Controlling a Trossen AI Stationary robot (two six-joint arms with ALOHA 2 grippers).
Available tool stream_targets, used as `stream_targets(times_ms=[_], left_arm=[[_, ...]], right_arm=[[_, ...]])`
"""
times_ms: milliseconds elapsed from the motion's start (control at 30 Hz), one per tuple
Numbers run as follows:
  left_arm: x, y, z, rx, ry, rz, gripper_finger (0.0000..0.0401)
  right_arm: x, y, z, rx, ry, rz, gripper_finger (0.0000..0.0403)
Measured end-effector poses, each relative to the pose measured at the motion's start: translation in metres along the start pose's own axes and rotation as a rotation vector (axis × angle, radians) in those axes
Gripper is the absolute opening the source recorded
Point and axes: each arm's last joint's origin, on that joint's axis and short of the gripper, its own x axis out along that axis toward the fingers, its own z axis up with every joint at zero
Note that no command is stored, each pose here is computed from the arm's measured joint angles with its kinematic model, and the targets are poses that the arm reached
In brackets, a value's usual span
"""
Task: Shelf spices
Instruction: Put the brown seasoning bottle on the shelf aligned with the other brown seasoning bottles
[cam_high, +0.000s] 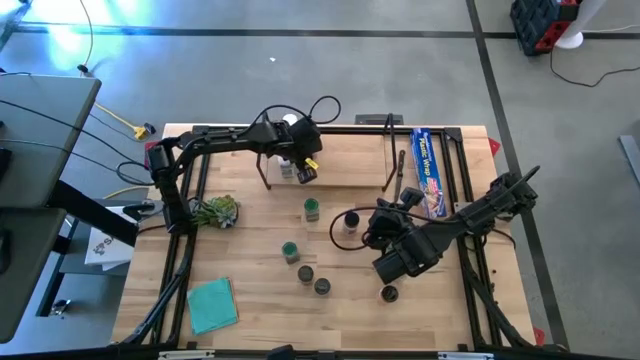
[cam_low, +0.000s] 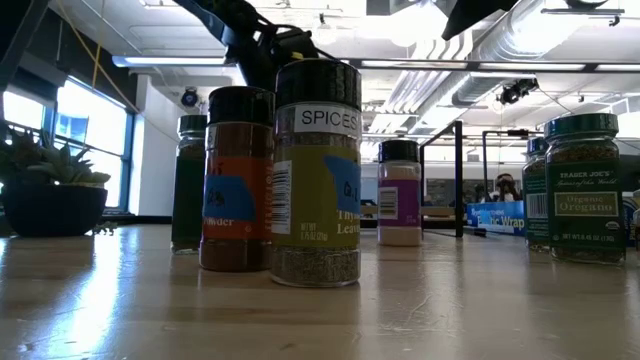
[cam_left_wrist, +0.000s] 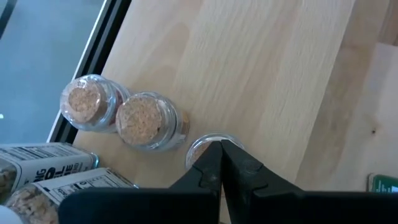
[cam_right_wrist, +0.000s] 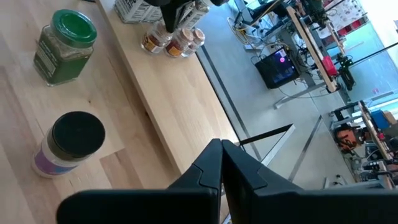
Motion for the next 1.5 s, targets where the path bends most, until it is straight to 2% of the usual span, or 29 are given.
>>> stream_targets(times_ms=[233,400,833,1000,1500], left_arm=[[0.002,0.002,0.002,0.011,-0.019,0.012,0.0001],[0.002,0.004,0.003,0.019,-0.021,0.059,0.0001],[-0.002,0.002,0.007,0.028,-0.071,0.067,0.0001],[-0.012,0.005,0.008,-0.024,-0.048,0.055,0.0],[0.008,0.007,0.005,-0.021,-0.009,0.01,0.0]], right_arm=[[0.0,0.0,0.0,0.001,0.006,0.006,0.0004],[0.0,0.0,0.0,0.001,0.006,0.006,0.0004],[0.0,0.001,0.0,0.001,0.015,0.014,0.0004],[0.0,0.001,0.0,0.002,0.016,0.016,0.0004],[0.0,0.001,0.0,0.003,0.018,0.018,0.0004]])
